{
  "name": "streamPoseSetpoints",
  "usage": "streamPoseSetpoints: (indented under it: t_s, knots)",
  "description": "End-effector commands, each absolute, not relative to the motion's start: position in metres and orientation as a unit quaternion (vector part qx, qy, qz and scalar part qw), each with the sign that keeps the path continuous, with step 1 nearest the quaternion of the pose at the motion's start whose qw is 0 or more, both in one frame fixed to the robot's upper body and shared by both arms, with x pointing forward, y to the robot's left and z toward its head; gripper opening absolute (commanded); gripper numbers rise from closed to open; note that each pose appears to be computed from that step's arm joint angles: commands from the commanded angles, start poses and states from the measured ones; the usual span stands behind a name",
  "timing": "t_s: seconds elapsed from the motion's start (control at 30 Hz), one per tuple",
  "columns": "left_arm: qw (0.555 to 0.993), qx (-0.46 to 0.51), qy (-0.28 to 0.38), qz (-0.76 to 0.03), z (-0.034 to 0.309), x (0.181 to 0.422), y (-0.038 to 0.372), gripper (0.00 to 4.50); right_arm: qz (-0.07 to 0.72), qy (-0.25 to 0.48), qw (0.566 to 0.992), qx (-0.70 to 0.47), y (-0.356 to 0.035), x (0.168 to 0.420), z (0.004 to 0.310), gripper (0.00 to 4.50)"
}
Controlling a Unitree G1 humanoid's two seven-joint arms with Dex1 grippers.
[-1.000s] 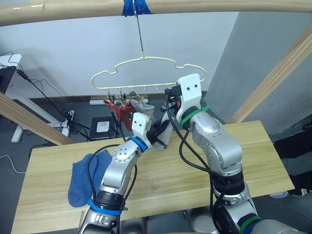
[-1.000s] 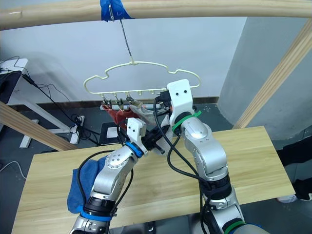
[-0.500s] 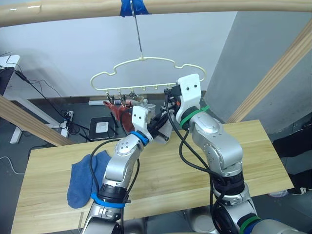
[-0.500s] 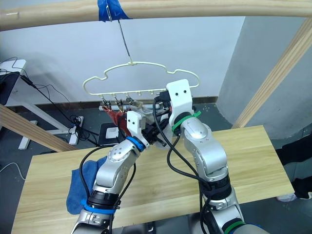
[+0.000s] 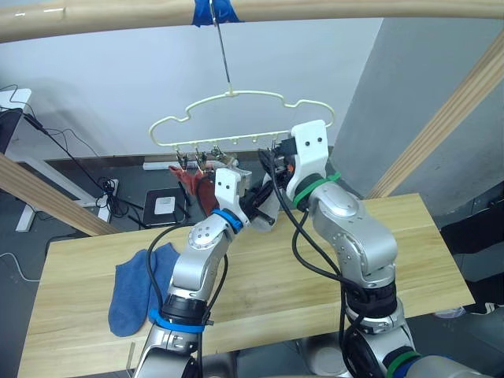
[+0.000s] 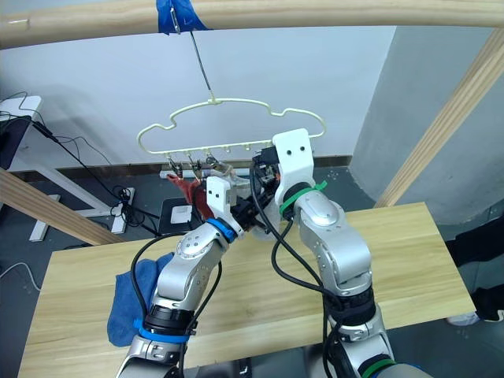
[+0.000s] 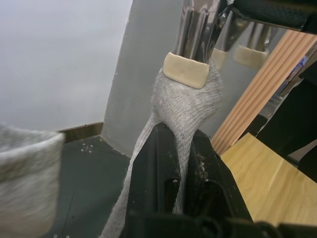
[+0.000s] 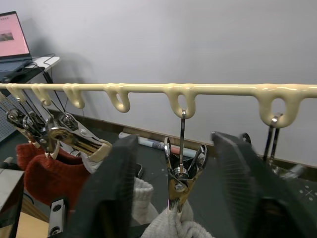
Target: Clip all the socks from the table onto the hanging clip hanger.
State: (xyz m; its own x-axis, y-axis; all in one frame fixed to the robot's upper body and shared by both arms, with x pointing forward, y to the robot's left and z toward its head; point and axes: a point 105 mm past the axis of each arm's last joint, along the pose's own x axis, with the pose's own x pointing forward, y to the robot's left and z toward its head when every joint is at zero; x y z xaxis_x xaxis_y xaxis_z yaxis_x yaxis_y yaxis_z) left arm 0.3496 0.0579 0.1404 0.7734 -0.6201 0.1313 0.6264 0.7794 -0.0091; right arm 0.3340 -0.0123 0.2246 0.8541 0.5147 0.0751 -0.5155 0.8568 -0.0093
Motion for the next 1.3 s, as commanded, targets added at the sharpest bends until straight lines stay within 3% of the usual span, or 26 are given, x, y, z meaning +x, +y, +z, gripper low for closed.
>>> streamPoseSetpoints:
  t_s: [0.03,0.2,0.43,0.57,0.87,1.03,1.17,1.27,1.3]
  knots:
    - [0.939,-0.023,-0.091,-0.332,0.152,0.349,0.057,0.00,0.316,-0.062,0.947,0.007,-0.012,0.314,0.236,2.69]
    - [0.933,0.019,-0.111,-0.341,0.154,0.347,0.058,0.00,0.362,-0.060,0.930,-0.013,-0.016,0.297,0.233,2.69]
    - [0.936,0.029,-0.092,-0.340,0.150,0.350,0.066,2.04,0.405,-0.052,0.911,-0.052,-0.029,0.278,0.227,2.73]
    - [0.922,0.037,-0.092,-0.373,0.153,0.340,0.072,3.09,0.417,-0.057,0.903,-0.088,-0.043,0.268,0.224,2.73]
    - [0.865,0.091,-0.076,-0.488,0.165,0.299,0.095,3.09,0.330,-0.094,0.930,-0.129,-0.070,0.286,0.221,2.73]
    - [0.847,0.105,-0.082,-0.515,0.181,0.291,0.101,3.09,0.293,-0.100,0.944,-0.116,-0.072,0.298,0.221,2.73]
    - [0.846,0.109,-0.092,-0.514,0.191,0.291,0.103,3.13,0.290,-0.095,0.946,-0.112,-0.072,0.299,0.219,1.80]
    - [0.840,0.110,-0.096,-0.522,0.196,0.289,0.103,3.13,0.286,-0.095,0.947,-0.109,-0.071,0.300,0.220,0.66]
    - [0.839,0.112,-0.098,-0.524,0.197,0.288,0.103,3.13,0.284,-0.095,0.948,-0.108,-0.070,0.301,0.220,0.66]
